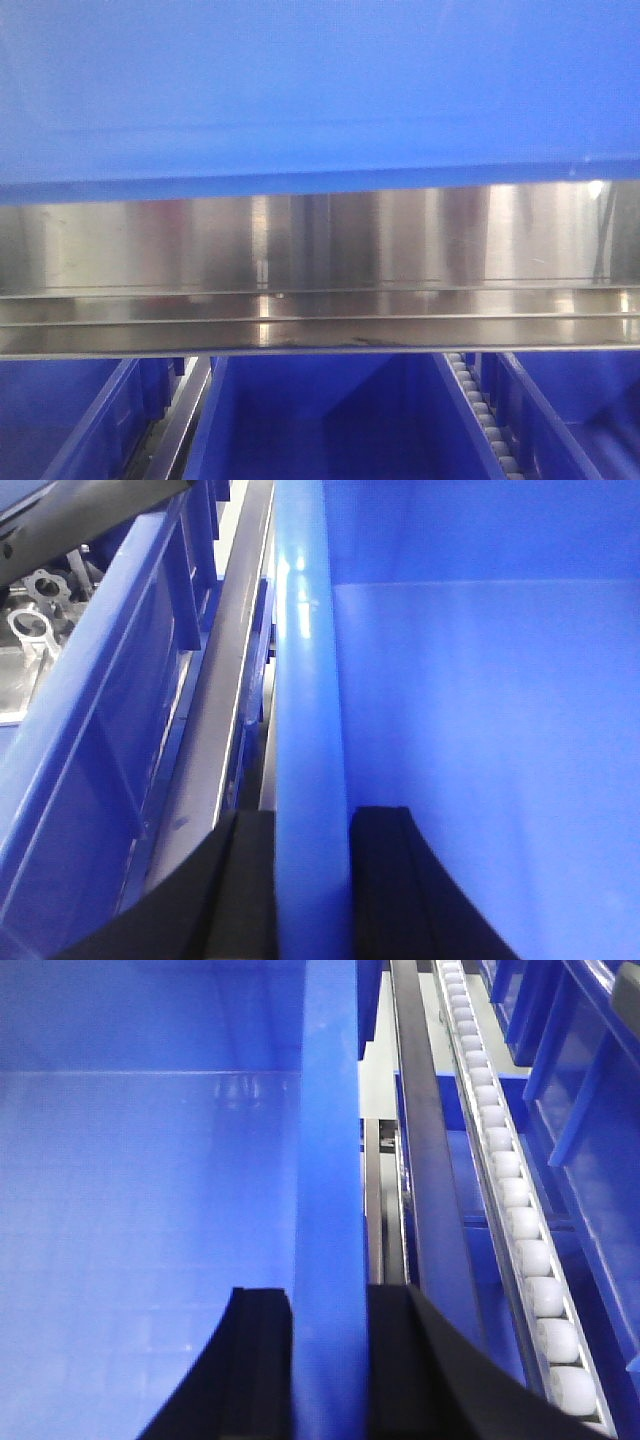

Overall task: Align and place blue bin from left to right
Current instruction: 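Lift the blue bin with both grippers off the shelf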

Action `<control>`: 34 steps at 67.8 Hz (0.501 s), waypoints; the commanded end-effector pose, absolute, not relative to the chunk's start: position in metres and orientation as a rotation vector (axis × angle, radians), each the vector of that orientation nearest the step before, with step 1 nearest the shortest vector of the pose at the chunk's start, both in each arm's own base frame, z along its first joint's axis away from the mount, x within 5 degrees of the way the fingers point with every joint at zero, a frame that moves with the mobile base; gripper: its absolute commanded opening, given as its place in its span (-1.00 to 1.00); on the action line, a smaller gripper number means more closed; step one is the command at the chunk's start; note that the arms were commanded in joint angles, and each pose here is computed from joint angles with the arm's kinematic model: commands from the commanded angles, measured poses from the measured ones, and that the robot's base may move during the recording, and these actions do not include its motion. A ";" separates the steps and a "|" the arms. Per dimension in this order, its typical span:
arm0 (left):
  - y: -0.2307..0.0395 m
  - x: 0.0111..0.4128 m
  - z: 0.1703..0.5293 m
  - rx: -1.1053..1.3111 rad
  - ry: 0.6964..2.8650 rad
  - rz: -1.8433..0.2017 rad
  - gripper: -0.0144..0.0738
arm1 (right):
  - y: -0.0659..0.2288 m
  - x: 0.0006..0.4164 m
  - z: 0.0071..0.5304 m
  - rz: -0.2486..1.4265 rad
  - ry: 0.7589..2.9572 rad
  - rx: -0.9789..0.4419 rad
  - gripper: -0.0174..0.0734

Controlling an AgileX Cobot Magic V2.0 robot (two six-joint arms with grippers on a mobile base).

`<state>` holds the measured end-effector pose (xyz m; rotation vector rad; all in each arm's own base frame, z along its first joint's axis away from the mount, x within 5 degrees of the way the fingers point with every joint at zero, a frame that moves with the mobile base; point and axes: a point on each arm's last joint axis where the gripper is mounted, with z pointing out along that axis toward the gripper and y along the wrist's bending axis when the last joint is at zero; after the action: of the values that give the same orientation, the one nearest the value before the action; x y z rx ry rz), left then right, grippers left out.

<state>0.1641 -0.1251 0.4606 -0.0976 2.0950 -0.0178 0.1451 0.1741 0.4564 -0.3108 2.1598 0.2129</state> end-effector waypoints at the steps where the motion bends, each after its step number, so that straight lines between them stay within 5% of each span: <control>1: -0.134 0.162 0.468 -0.037 2.038 -0.124 -0.92 | 0.188 0.142 0.472 0.400 1.996 -0.389 -0.98; 34: -0.134 0.162 0.468 -0.037 2.038 -0.124 -0.92 | 0.188 0.142 0.472 0.401 1.995 -0.389 -0.98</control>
<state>0.1639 -0.1253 0.4603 -0.0993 2.0991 -0.0227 0.1440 0.1714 0.4539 -0.2992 2.1937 0.1817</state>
